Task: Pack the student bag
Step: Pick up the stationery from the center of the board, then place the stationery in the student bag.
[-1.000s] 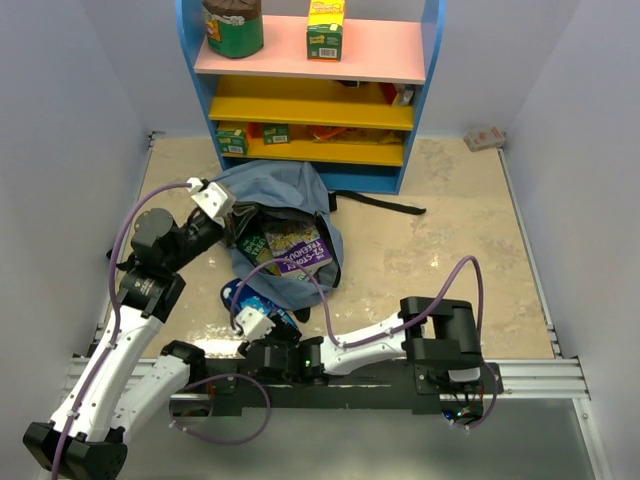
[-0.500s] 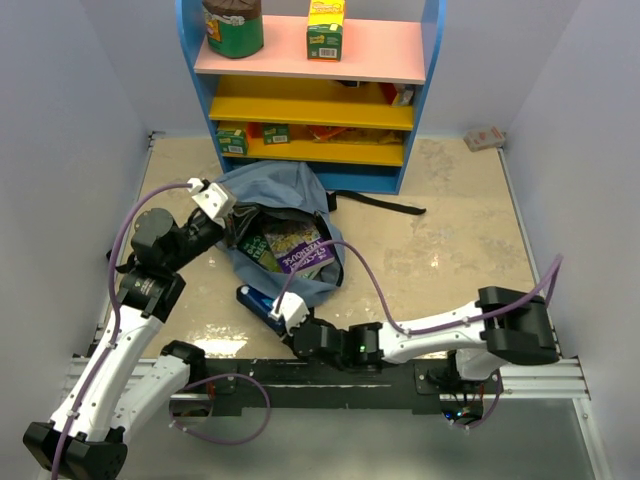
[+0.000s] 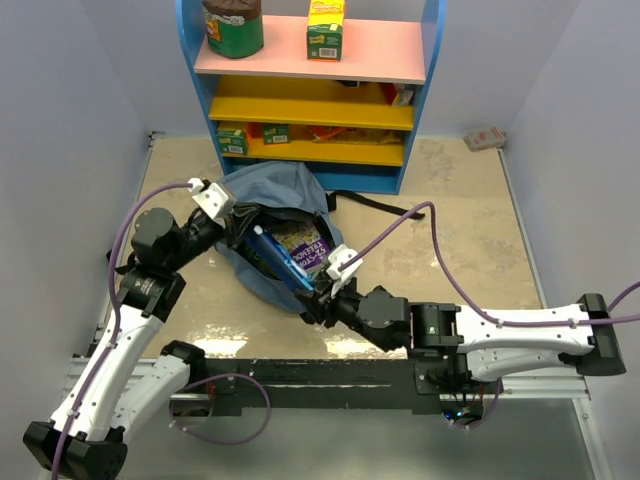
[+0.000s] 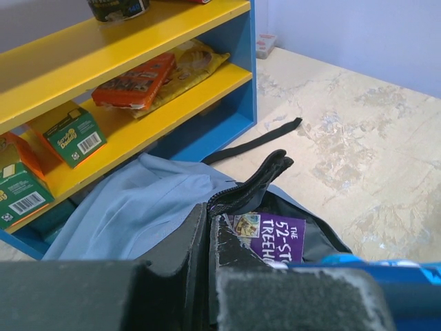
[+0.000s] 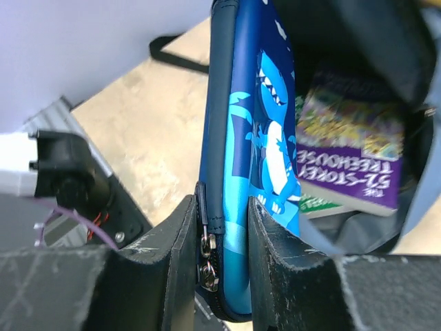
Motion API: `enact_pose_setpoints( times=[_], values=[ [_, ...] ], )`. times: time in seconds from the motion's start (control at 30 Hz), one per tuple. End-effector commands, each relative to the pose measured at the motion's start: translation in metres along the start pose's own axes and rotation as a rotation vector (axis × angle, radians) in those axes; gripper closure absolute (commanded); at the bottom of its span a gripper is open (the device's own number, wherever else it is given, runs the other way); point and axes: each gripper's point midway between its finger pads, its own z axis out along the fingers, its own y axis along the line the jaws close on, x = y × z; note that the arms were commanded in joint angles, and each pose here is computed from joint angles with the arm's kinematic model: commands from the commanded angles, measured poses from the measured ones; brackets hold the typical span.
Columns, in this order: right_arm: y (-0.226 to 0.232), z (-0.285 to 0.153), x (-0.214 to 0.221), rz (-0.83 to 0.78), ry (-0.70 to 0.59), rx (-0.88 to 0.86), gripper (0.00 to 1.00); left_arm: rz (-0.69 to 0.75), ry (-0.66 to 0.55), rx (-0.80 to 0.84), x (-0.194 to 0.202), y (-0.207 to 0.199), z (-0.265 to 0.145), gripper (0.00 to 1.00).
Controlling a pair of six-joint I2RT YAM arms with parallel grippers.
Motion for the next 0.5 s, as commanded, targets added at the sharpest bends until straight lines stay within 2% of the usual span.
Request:
enact_pose_setpoints(
  times=[0.0, 0.2, 0.27, 0.37, 0.43, 0.47],
  values=[
    [-0.023, 0.002, -0.011, -0.070, -0.017, 0.090, 1.00, 0.097, -0.192, 0.021, -0.062, -0.004, -0.006, 0.97],
    [-0.055, 0.051, -0.005, -0.145, 0.011, 0.129, 1.00, 0.090, -0.196, 0.043, -0.067, -0.008, -0.008, 0.97],
    [-0.070, 0.073, 0.010, -0.198, 0.051, 0.163, 1.00, 0.087, -0.197, 0.062, -0.070, -0.012, -0.009, 0.97],
    [-0.088, 0.105, 0.017, -0.255, 0.050, 0.220, 1.00, 0.070, -0.188, 0.109, -0.068, -0.021, -0.010, 0.97],
    [-0.101, 0.125, 0.000, -0.309, -0.005, 0.274, 1.00, 0.055, -0.177, 0.137, -0.065, -0.026, -0.010, 0.97],
    [-0.104, 0.138, 0.010, -0.328, 0.006, 0.289, 1.00, 0.050, -0.173, 0.173, -0.064, -0.032, -0.011, 0.97]
  ],
)
